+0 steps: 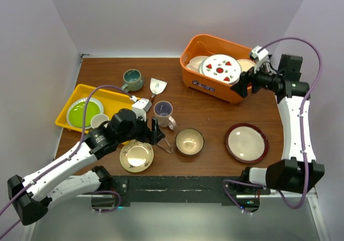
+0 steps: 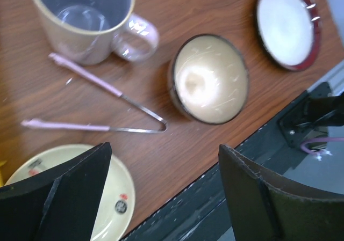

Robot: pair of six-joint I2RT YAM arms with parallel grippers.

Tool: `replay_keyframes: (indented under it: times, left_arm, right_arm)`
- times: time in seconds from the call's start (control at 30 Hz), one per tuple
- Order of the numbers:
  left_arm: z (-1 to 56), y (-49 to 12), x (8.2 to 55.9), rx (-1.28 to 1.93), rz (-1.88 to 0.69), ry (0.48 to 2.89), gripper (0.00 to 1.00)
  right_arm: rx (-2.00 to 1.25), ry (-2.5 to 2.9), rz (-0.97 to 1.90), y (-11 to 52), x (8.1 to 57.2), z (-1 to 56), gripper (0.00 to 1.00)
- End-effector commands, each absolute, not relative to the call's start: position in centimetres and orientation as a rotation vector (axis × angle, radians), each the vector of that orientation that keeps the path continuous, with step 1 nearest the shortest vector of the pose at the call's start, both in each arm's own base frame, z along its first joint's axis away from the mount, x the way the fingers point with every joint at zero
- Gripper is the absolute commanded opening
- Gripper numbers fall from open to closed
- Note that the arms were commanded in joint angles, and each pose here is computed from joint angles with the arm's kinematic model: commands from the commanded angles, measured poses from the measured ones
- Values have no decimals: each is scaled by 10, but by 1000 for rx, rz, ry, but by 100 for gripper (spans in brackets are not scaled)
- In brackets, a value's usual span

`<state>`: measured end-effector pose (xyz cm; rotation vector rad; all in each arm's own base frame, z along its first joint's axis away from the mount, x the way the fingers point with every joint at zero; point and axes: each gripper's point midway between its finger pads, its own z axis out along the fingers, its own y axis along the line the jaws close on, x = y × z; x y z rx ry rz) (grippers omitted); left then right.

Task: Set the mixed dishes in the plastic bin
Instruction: Pick up the plate at the center of the board.

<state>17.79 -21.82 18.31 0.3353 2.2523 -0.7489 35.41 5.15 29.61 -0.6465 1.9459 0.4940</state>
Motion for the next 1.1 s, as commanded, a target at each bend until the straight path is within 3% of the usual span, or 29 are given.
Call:
replay_keyframes:
  times: [0.0, 0.1, 0.37, 1.07]
  left_arm:
    - [215, -254, 189, 361, -959, 2064, 85]
    - [218, -264, 190, 385, -1004, 2028, 85]
    - [219, -292, 175, 459, -1087, 1972, 85]
    - [223, -324, 163, 519, -1160, 1918, 85]
  right_arm:
    - [-985, 1876, 590, 74, 299, 279, 82]
    - [-1149, 1948, 633, 72, 261, 253, 82]
    - [-1257, 2100, 475, 43, 245, 205, 83]
    - [-619, 2658, 205, -112, 243, 77, 78]
